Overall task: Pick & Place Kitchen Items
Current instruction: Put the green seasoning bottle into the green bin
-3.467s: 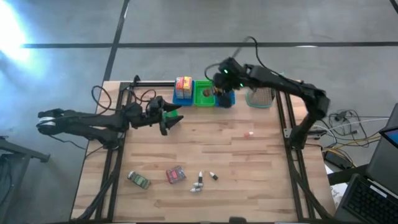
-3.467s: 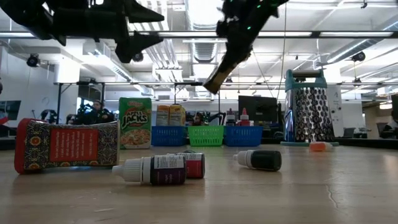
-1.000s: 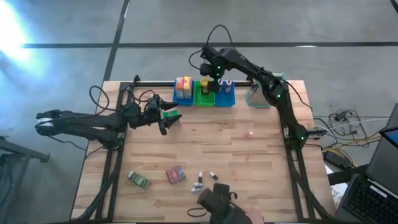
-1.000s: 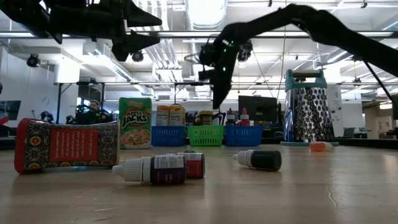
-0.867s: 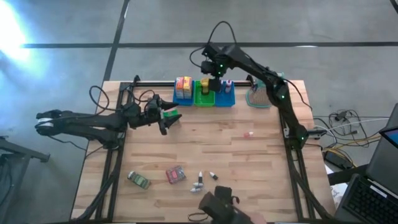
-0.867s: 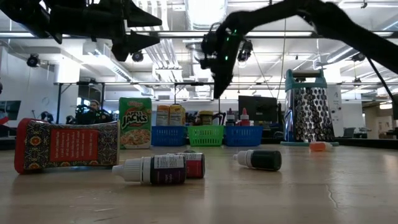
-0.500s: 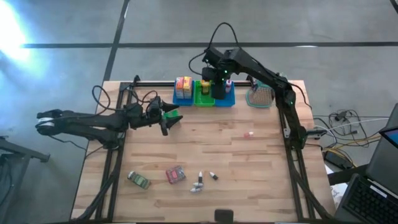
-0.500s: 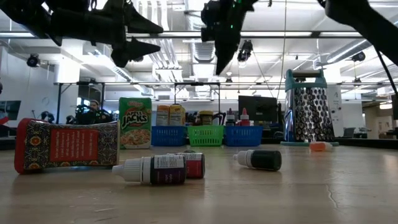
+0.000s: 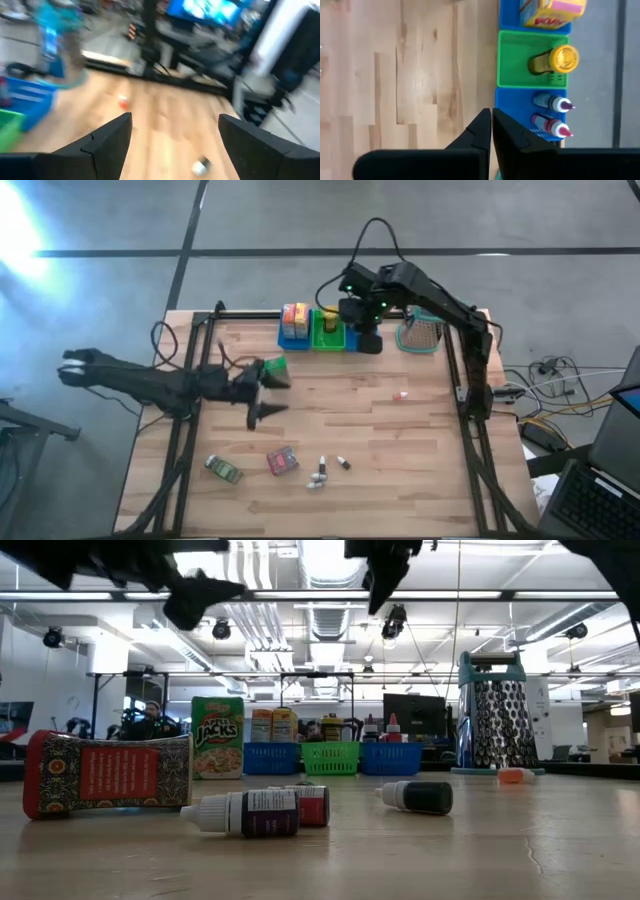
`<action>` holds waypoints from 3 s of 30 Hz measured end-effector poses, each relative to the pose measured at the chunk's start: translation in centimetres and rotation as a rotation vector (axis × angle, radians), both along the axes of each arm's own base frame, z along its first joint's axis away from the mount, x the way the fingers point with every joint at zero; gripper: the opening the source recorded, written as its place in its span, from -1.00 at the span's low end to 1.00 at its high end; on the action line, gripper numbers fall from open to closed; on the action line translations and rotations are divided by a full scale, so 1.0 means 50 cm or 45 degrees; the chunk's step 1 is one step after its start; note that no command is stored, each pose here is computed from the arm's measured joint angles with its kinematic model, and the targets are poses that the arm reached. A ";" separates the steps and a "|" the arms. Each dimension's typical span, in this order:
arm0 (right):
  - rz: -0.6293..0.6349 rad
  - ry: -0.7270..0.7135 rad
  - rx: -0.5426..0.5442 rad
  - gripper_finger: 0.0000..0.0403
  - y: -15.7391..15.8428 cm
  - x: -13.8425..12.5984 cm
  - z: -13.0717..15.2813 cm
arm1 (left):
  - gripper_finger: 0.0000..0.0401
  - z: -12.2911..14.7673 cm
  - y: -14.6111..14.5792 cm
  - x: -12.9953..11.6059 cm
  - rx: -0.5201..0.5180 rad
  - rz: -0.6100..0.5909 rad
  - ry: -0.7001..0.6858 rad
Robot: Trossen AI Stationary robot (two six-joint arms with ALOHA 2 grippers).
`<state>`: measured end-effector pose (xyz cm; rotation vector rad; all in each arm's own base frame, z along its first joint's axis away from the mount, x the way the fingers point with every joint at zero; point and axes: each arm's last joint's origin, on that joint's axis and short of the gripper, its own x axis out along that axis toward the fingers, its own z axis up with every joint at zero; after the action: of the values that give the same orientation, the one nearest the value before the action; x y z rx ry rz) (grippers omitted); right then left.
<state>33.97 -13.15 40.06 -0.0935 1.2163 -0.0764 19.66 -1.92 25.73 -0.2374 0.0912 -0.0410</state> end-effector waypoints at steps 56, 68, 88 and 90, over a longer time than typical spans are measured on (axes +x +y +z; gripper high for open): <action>-0.174 -0.111 0.010 -0.96 0.093 -0.133 -0.125 | 0.51 -0.105 -0.294 -0.010 0.328 -0.546 1.951; -0.148 -0.072 0.007 -0.96 0.093 -0.134 -0.144 | 0.51 -0.144 -0.307 0.005 0.418 -0.606 1.989; -0.097 -0.120 -0.030 -0.96 0.091 -0.128 -0.140 | 0.47 -0.227 -0.328 0.032 0.584 -0.694 2.060; -0.100 -0.119 -0.029 -0.96 0.091 -0.128 -0.140 | 0.41 -0.224 -0.327 0.032 0.597 -0.685 2.038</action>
<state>27.55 -8.59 33.06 -0.0615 1.1259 -0.1615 21.25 -18.29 14.54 0.2863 1.7392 -0.3550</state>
